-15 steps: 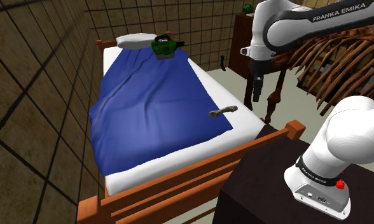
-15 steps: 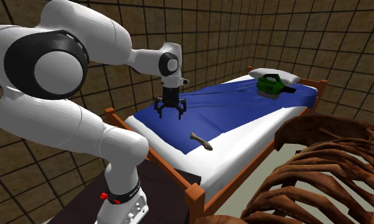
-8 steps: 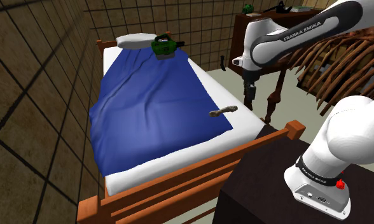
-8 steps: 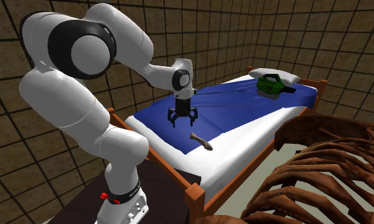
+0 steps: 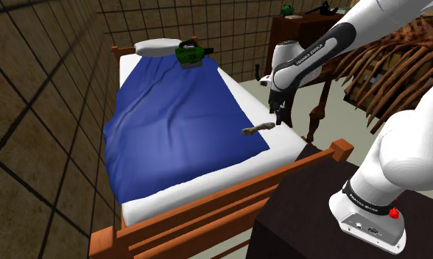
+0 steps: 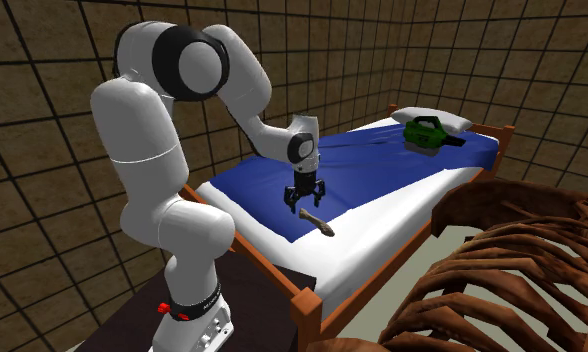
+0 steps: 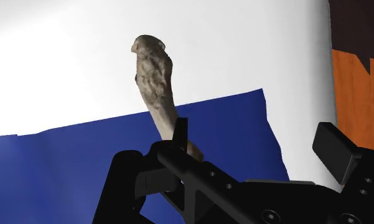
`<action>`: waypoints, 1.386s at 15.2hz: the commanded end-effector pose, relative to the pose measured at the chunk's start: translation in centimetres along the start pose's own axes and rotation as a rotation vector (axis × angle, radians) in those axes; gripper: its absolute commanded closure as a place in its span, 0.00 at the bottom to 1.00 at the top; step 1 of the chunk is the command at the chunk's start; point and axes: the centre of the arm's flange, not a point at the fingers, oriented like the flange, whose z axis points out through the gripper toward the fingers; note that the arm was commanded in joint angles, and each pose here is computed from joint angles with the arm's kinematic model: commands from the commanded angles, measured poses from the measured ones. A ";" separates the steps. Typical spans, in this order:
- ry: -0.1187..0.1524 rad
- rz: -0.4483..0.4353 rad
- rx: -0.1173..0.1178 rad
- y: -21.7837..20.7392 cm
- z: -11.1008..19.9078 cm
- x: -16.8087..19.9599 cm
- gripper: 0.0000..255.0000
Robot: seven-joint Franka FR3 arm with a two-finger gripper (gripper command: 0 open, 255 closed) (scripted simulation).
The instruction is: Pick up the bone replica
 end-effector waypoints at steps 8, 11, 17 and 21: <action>0.025 -0.252 -0.054 6.6 7.1 3.3 0.00; 0.025 -0.252 -0.054 6.7 8.7 3.4 0.00; 0.025 -0.252 -0.054 6.7 11.1 3.5 0.00; 0.025 -0.252 -0.054 6.7 11.1 3.4 1.00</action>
